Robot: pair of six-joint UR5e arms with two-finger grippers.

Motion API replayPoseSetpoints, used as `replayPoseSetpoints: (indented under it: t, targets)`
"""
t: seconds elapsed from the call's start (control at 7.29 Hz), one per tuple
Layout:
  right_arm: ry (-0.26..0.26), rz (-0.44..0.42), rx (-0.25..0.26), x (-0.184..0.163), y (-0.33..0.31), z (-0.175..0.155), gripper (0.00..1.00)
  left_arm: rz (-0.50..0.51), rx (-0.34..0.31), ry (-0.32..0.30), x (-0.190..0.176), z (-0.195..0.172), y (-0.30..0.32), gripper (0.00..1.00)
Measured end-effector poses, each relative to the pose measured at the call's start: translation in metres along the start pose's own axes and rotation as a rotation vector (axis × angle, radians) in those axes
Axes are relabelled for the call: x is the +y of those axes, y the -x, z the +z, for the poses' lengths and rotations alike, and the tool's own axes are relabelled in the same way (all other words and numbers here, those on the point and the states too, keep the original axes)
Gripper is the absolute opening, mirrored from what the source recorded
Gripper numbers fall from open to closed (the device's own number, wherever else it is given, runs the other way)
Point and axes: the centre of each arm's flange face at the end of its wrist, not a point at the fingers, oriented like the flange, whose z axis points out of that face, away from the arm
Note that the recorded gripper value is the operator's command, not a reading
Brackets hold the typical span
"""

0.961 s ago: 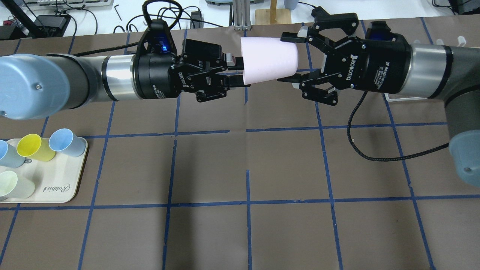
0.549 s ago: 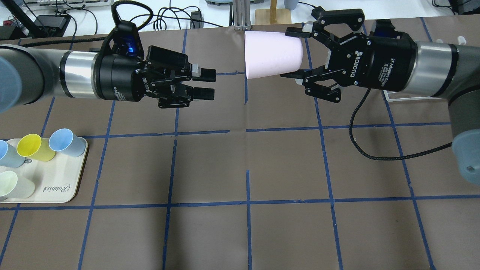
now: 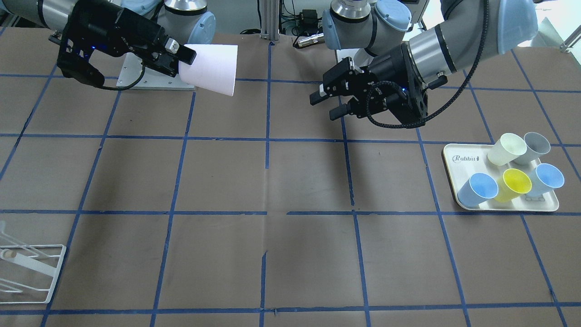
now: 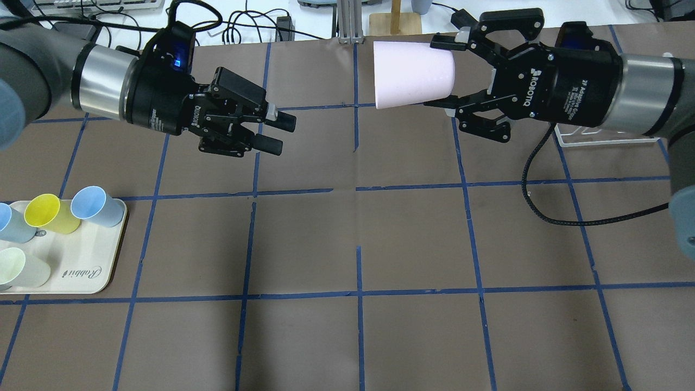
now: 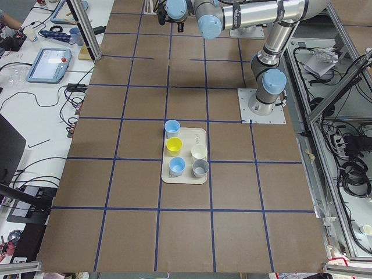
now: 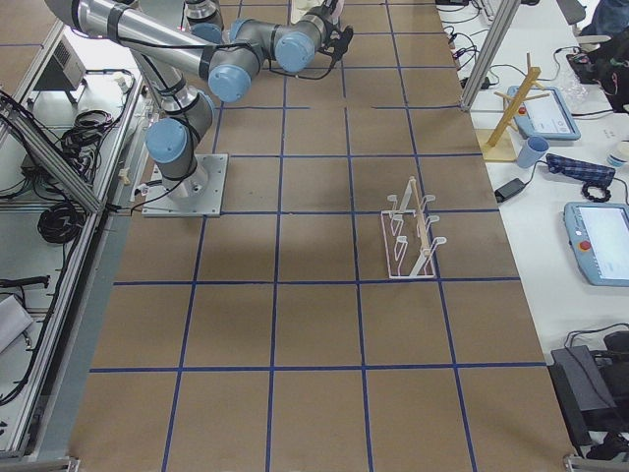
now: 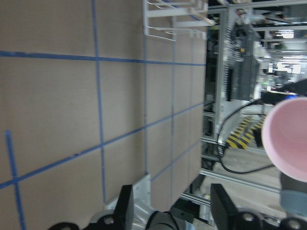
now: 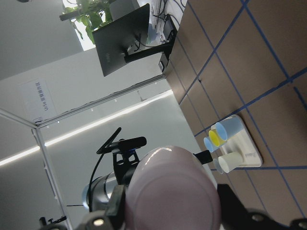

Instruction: Transfer IKEA cup to right arm and place on rack

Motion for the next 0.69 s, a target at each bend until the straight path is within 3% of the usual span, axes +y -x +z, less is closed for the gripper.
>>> replayPoseSetpoints:
  t: [0.27, 0.41, 0.55, 0.69]
  targets:
    - [-0.101, -0.066, 0.192, 0.010, -0.009, -0.007, 0.60, 0.035, -0.338, -0.044, -0.022, -0.003, 0.014, 0.86]
    - [-0.152, -0.098, 0.296, 0.015, -0.014, -0.011, 0.59, 0.055, -0.492, -0.065, -0.031, -0.012, 0.015, 0.96]
    - [-0.198, -0.153, 0.423, 0.016, -0.023, -0.017, 0.59, 0.086, -0.644, -0.081, -0.033, -0.020, 0.007, 1.00]
    - [-0.225, -0.232, 0.571, 0.012, -0.035, -0.024, 0.58, 0.115, -0.748, -0.098, -0.029, -0.026, -0.007, 1.00]
